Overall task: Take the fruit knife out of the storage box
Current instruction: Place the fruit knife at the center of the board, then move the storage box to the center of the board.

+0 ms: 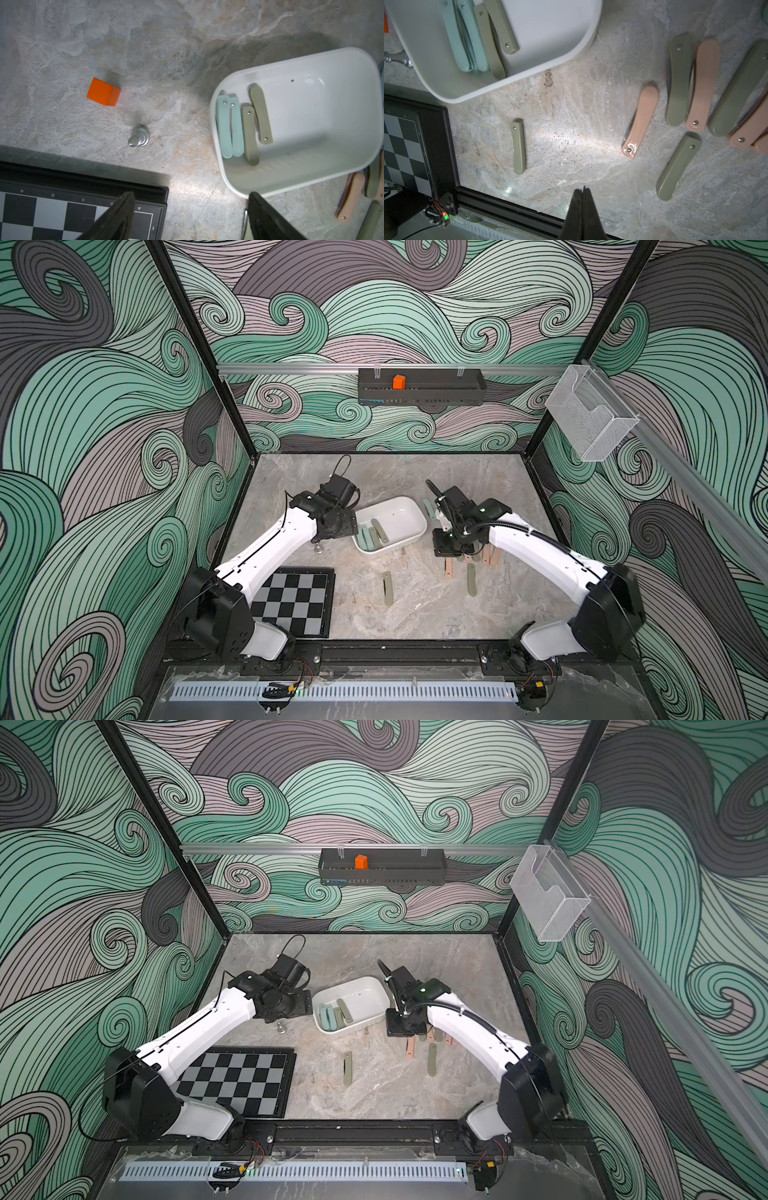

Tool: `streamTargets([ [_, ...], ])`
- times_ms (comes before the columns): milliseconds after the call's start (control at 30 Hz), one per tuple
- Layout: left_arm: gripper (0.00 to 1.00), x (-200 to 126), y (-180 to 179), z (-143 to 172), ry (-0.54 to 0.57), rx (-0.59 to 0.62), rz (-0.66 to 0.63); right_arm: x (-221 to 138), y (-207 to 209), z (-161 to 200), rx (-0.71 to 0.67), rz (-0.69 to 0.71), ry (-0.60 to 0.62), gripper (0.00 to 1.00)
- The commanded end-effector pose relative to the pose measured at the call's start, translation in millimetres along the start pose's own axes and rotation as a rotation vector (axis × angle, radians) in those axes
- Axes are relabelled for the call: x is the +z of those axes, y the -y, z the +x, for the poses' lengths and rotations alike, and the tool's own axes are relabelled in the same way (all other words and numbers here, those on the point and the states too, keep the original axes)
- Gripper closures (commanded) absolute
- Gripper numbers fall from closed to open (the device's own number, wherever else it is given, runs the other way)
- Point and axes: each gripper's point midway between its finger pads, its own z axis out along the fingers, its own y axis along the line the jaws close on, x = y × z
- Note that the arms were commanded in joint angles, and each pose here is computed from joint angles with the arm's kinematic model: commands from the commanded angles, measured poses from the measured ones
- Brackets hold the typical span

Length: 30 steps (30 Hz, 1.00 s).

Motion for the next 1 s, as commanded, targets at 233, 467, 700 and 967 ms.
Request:
streamTargets([
  [233,0.97,71.1,-5.0,5.2,-0.281,-0.083,0.017,-7.5,-34.0,-57.1,-0.053,-0.104,0.036,0.8],
  [467,1.0,100.5,28.6,1.2,-0.349,-0.086,0.104,-8.5,-27.6,-81.4,-0.058,-0.097,0.038,0.38],
  [700,1.0,114.0,64.0,-15.8,-0.368,-0.032,0.163,-4.0,-4.7,-95.2,-0.016,-0.1,0.024,0.33],
  [967,1.0,125.4,102.8,-23.9,-0.387,0.057,0.204,-5.5,-2.0,-110.2,-0.001,-0.131,0.034,0.28],
])
